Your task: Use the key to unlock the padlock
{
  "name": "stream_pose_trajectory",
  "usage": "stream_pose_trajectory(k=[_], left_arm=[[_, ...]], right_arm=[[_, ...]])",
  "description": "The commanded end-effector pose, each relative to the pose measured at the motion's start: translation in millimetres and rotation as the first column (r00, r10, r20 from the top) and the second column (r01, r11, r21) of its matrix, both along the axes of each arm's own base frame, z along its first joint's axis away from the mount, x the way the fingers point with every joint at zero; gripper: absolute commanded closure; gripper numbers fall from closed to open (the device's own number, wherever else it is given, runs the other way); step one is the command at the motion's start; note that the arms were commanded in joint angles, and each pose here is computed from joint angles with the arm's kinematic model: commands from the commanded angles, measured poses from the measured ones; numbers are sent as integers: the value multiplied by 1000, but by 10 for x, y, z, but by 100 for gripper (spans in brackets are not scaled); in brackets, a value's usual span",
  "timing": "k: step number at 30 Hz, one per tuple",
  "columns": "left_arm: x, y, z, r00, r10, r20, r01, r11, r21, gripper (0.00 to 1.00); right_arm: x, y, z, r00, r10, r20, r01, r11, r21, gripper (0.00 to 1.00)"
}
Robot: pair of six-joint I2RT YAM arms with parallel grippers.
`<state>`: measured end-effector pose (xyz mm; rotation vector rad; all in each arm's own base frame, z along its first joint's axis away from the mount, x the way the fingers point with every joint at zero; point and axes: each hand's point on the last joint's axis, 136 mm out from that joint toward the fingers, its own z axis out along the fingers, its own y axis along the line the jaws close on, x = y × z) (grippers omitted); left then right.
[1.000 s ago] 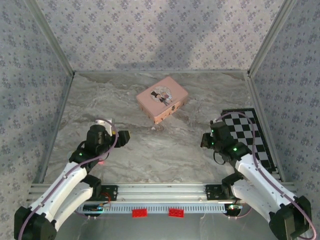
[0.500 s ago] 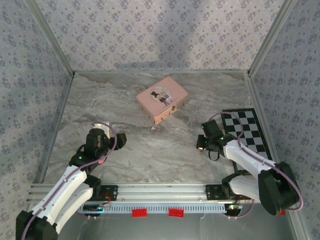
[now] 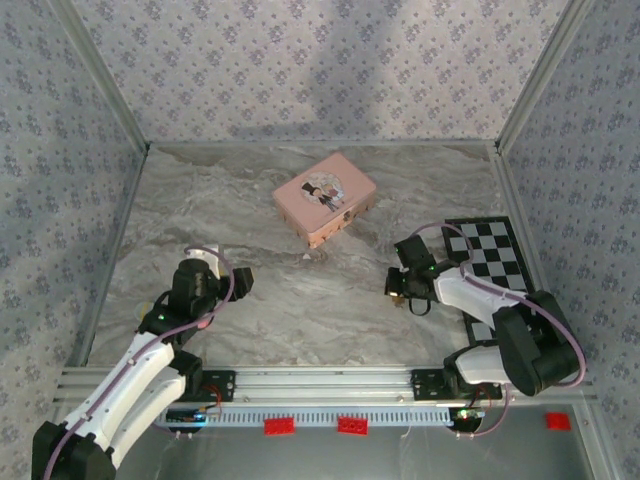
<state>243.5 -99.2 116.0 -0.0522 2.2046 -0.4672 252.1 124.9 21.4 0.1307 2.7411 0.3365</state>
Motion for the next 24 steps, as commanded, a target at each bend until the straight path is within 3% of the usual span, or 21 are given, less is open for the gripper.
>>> stream_pose_trajectory(k=[1,13,17,20,24], left_arm=[[54,28,69,999,14,36,-14,1000,7,22],[88,70,67,999,34,35,-35,999,33,22],[137,215,137,992,104,65,-109,991,77,16],[198,384,225,976,189,105,-201,973,117,0],[268,652,412,923,323,208,-354,925,137,0]], right_arm=[[44,77,59,1000,12,11,-12,1000,25,90],[54,-23,438,993,43,110,-41,999,-20,64],[138,-116,779,978,51,202,-38,997,-70,58],[234,-149,1039,953,78,294,-52,994,-93,53],[408,-341,1336,909,89,406,-16,984,-180,49]])
